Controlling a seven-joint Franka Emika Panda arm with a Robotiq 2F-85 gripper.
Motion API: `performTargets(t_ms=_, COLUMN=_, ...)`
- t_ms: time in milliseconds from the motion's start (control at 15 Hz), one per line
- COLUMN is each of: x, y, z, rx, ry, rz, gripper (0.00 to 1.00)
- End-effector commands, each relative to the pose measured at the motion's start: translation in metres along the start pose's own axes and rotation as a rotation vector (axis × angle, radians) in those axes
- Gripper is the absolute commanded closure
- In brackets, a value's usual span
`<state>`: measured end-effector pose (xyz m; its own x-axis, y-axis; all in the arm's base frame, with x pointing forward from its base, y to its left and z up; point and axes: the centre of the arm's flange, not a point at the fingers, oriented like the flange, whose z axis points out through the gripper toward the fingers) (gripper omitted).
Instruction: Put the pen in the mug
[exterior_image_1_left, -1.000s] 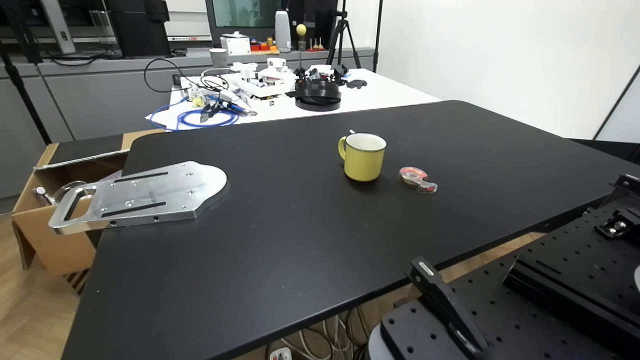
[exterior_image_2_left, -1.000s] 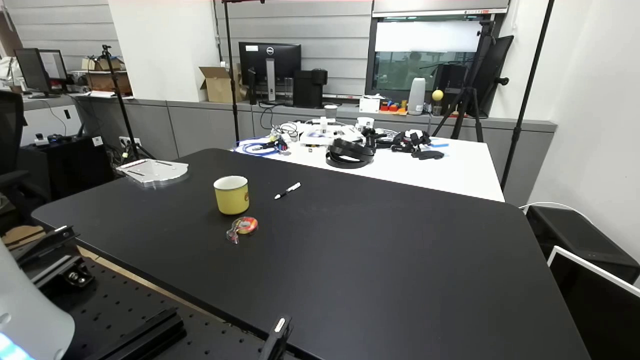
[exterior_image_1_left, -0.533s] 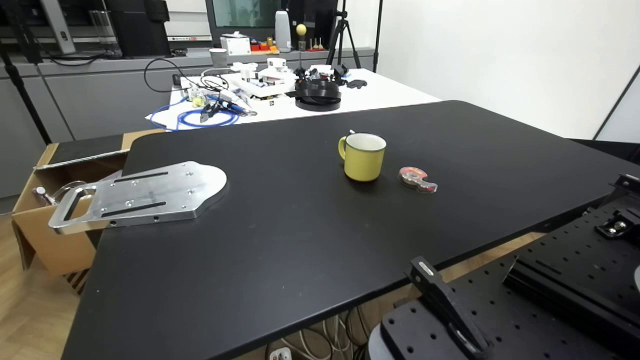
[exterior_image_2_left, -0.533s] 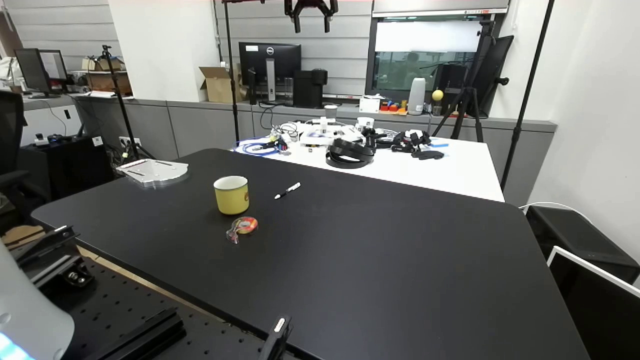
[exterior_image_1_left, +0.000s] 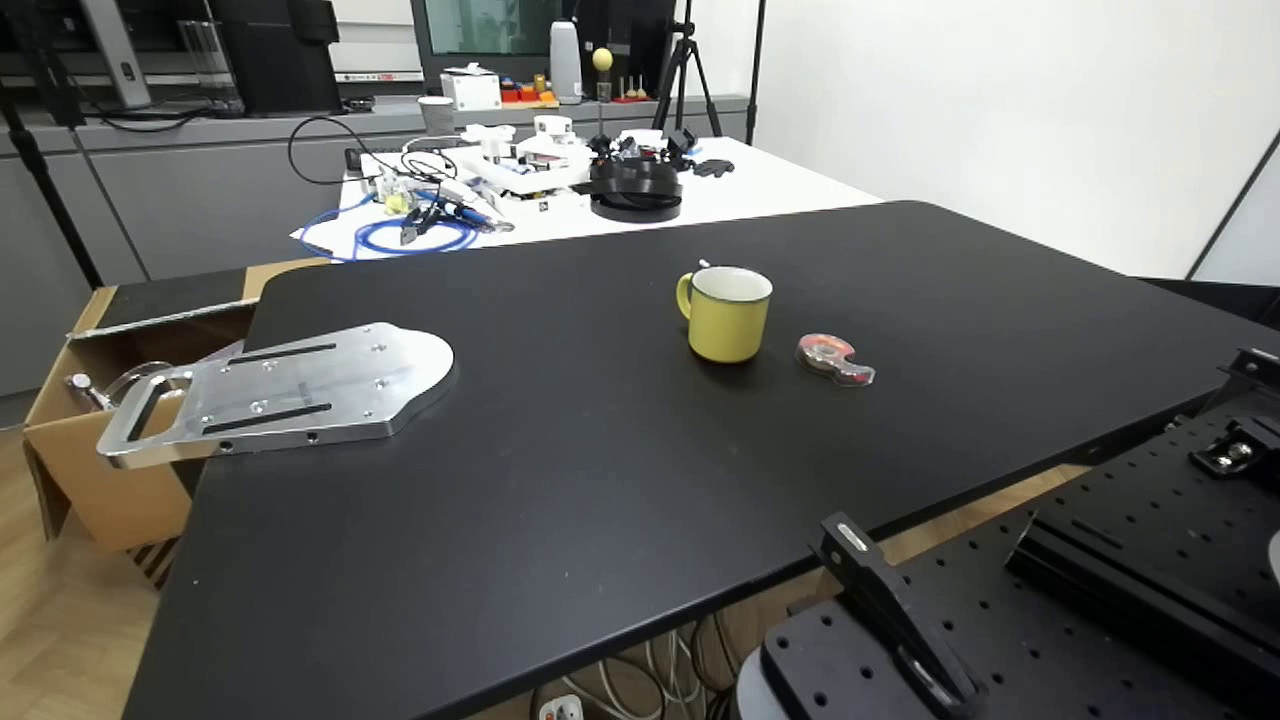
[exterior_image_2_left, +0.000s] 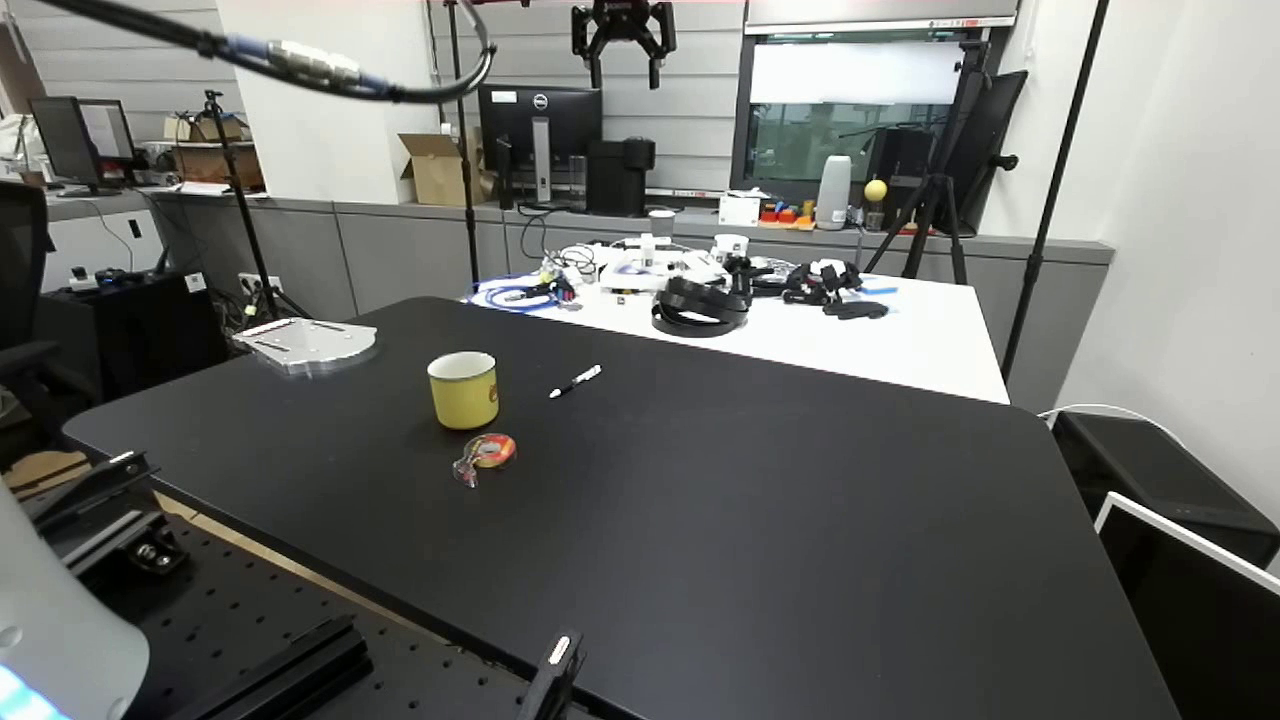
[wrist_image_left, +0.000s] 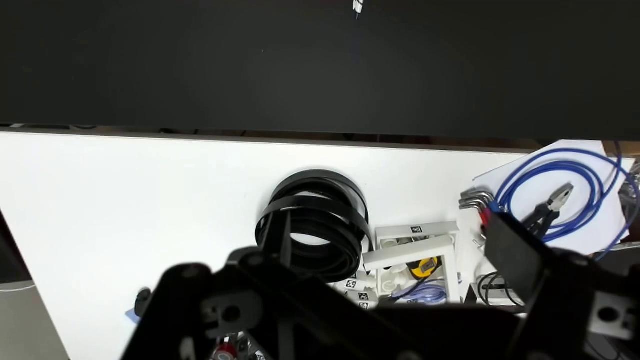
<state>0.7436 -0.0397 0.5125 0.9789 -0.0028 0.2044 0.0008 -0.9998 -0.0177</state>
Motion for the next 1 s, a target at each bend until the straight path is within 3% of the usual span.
performTargets(t_ms=0, x=0.0, y=0.0, z=-0.001, rx=0.0, ry=0.001, rz=0.0, gripper=0.0)
performTargets(t_ms=333, x=-0.001, y=-0.002, z=0.004, rx=-0.015, ry=-0.007, rz=0.006, gripper=0.0)
performTargets(t_ms=933, x=-0.071, y=-0.01, z=0.15, rx=-0.005, ry=-0.203, rz=0.0, gripper=0.0)
